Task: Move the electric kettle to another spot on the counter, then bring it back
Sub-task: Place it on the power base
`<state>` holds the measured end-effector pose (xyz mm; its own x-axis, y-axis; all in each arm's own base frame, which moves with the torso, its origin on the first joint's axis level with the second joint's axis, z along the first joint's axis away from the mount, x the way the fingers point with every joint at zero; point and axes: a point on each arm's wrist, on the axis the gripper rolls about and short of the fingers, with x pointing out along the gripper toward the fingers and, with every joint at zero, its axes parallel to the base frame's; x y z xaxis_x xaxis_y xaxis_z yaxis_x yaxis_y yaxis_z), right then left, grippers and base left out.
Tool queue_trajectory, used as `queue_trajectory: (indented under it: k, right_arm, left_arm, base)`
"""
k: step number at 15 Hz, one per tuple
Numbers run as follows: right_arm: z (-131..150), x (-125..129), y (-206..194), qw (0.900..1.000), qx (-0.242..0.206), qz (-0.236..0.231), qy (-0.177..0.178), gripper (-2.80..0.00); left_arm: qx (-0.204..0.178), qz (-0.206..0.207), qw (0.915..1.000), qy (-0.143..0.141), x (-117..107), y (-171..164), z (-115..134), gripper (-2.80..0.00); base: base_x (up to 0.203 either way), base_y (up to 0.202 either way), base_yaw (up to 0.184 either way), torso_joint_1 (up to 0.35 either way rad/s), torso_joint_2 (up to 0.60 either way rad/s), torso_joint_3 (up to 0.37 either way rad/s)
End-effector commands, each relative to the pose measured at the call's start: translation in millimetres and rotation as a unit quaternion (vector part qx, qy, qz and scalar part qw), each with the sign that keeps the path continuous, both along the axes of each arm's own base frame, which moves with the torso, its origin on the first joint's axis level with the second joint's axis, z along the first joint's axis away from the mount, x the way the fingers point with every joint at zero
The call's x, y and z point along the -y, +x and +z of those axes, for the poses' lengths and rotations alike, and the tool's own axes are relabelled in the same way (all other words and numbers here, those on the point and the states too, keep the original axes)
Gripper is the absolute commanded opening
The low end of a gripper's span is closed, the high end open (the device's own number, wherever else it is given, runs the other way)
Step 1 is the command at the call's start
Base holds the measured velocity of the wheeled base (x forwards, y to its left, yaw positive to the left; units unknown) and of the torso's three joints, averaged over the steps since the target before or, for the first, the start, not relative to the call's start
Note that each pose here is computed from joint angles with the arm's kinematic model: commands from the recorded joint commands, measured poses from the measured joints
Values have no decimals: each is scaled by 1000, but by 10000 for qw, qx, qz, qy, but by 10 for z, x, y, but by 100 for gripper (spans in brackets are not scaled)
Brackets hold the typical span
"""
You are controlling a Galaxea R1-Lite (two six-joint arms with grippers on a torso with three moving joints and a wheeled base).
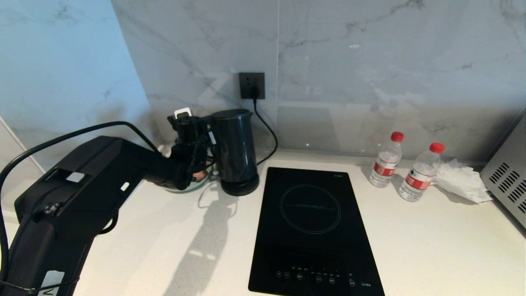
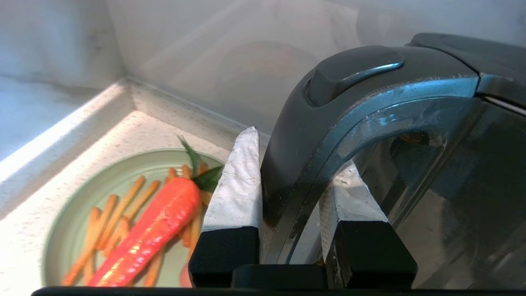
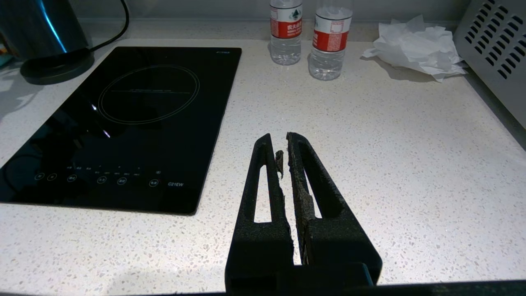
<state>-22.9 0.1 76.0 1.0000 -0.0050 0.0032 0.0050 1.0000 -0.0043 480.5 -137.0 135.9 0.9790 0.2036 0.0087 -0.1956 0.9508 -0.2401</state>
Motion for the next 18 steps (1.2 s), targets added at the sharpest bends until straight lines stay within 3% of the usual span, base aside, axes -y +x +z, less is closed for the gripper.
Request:
queue_trajectory:
  k: [1,11,18]
  right_arm:
    - [2,0,0,10000,7,2,-2,-280]
    - [-1,0,1,10000,0,2,-3,-280]
    - [2,0,0,10000,6,2,-2,-280]
  left_arm:
    - [58,-11,10000,-39,-7,-37,57,-280]
    - [-119,-80,9999,-33,-7,-242,-168,-280]
    - [-195,-180,9996,-65,19,-382,-122,-280]
  base:
    - [0,0,0,0,0,0]
    - [0,0,0,0,0,0]
    - [0,0,0,0,0,0]
